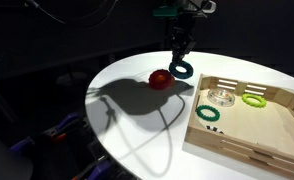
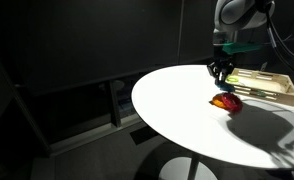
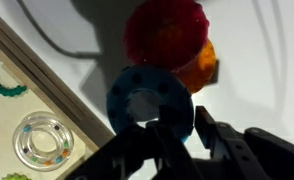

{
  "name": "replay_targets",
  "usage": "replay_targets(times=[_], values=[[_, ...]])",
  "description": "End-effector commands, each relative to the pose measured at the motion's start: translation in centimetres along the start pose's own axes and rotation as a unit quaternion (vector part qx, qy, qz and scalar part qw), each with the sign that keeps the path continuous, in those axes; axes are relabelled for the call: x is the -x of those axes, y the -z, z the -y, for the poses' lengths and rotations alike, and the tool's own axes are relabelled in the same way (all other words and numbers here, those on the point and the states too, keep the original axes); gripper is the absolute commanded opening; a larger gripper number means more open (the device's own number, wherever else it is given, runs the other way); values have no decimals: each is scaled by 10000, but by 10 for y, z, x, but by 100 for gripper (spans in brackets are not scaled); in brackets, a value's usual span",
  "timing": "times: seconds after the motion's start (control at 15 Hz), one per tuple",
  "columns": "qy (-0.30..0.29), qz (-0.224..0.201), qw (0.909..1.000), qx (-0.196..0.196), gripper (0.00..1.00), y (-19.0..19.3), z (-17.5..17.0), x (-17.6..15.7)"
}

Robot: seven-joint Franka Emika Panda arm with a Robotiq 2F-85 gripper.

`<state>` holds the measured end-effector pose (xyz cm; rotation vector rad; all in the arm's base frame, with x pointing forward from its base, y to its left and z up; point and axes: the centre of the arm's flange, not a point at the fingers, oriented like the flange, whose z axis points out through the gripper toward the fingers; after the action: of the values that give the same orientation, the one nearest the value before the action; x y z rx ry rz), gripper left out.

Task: Remove the blue ring from the wooden tray and place it on the table

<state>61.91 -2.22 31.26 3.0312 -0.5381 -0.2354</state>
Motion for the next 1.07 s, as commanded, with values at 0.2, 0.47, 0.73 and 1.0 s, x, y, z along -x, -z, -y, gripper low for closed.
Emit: replay_targets(times=[0.2, 0.47, 0.73, 1.0], values=[[85, 294, 9994, 138, 85, -3, -2, 4], [62, 446, 9990, 76, 100, 8, -11, 6], [-106, 537, 9984, 150, 100, 29, -24, 11], [-414, 518, 9977, 148, 100, 60, -41, 20]])
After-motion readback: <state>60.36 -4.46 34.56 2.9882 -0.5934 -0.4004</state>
